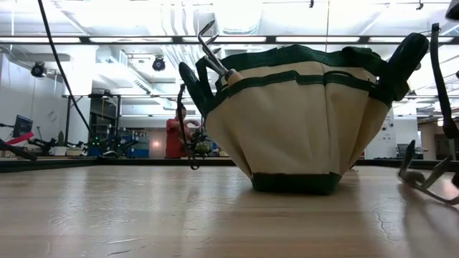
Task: Pick & Place Garden tools in Gardening bag
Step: Put the hand rake into the gardening bag
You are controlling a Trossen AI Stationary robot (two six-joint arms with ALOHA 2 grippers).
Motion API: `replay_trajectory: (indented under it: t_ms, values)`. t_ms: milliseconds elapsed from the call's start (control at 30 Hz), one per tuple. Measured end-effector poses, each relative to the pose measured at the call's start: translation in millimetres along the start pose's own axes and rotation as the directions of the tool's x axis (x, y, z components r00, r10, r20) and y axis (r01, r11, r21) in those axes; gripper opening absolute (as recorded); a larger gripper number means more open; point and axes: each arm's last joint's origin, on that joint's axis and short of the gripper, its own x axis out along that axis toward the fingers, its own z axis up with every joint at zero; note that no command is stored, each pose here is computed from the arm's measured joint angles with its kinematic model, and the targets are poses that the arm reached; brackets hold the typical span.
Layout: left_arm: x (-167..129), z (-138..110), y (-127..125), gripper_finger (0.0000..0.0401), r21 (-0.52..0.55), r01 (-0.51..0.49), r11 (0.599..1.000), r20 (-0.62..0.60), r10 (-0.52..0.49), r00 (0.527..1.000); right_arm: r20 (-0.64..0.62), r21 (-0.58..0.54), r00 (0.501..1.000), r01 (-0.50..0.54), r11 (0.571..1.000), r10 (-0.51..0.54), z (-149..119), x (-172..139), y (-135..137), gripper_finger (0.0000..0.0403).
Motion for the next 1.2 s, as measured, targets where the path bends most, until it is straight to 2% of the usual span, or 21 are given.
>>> replay_trajectory:
  t_ms: [367, 567, 700, 900, 1200]
  values:
    - [0, -2, -1, 0.0174, -0.006, 0.003, 1.000, 0.006, -0.003, 1.000, 0.030, -0.012, 0.993, -0.117, 0.993, 0.117, 30, -27, 21, 0.0008]
    - [1, -2, -6, 0.0174, 0.077, 0.154, 0.985, 0.014, -0.156, 0.988, -0.003, -0.019, 0.974, -0.226, 0.974, 0.226, 54, -40, 34, 0.0008]
    - [3, -1, -11, 0.0174, 0.086, 0.204, 0.975, 0.043, -0.208, 0.977, -0.006, -0.017, 0.945, -0.327, 0.945, 0.327, 73, -46, 44, 0.0008]
    - [9, -2, -21, 0.0174, 0.154, 0.309, 0.938, 0.071, -0.323, 0.944, -0.007, -0.029, 0.909, -0.416, 0.909, 0.416, 101, -50, 49, 0.0008]
    - [13, -1, -27, 0.0174, 0.195, 0.328, 0.924, 0.120, -0.354, 0.928, 0.037, -0.072, 0.864, -0.498, 0.864, 0.502, 138, -64, 50, 0.0008]
